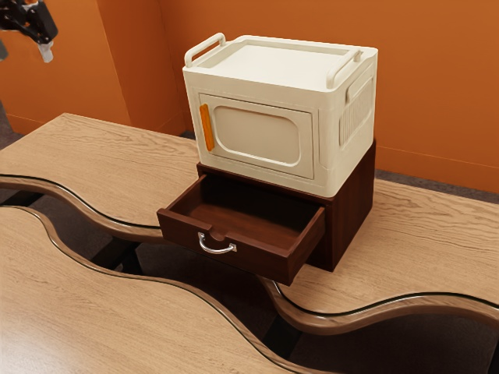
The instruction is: Push the drawer handle with one arm to close the drawer
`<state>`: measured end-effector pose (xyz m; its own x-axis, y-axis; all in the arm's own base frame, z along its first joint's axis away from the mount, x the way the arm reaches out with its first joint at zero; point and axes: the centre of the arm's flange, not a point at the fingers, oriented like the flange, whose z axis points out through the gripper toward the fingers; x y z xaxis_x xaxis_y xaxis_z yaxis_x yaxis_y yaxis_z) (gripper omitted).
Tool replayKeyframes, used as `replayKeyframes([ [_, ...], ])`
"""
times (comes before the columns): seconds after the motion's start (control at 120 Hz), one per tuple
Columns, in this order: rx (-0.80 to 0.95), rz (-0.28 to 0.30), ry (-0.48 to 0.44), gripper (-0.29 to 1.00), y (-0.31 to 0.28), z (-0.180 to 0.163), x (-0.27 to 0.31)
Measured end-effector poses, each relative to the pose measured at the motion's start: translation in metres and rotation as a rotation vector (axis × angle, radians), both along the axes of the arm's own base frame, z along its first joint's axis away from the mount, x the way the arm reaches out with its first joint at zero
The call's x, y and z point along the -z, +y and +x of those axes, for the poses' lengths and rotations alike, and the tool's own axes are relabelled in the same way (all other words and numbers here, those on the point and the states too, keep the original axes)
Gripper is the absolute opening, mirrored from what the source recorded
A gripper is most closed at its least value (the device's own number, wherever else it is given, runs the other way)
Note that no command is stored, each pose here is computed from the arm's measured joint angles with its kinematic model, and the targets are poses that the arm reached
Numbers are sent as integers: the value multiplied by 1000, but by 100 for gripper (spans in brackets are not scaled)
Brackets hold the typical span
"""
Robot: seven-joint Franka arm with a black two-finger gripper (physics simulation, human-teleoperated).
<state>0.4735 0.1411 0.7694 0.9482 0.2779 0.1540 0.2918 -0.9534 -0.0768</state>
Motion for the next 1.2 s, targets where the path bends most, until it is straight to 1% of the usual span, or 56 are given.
replayKeyframes([
  [0.05, 65, 3, 33, 70, -36, 18, 12],
  [0.117, 98, 4, 71, 70, -61, 33, 27],
  [0.217, 132, -25, 154, 70, -89, 46, 65],
  [0.267, 149, -40, 207, 61, -101, 49, 88],
  [0.358, 174, -72, 296, 36, -121, 46, 128],
  [0.408, 179, -85, 342, 25, -128, 41, 152],
  [0.467, 173, -91, 379, 15, -127, 30, 177],
  [0.533, 166, -86, 405, 8, -124, 17, 207],
  [0.65, 176, -72, 420, 0, -130, 6, 254],
  [0.8, 228, -51, 409, -5, -159, -8, 308],
  [0.908, 291, -37, 371, -6, -191, -15, 329],
  [1.058, 380, -28, 295, -8, -235, -18, 346],
  [1.2, 402, -21, 234, -8, -249, -5, 365],
])
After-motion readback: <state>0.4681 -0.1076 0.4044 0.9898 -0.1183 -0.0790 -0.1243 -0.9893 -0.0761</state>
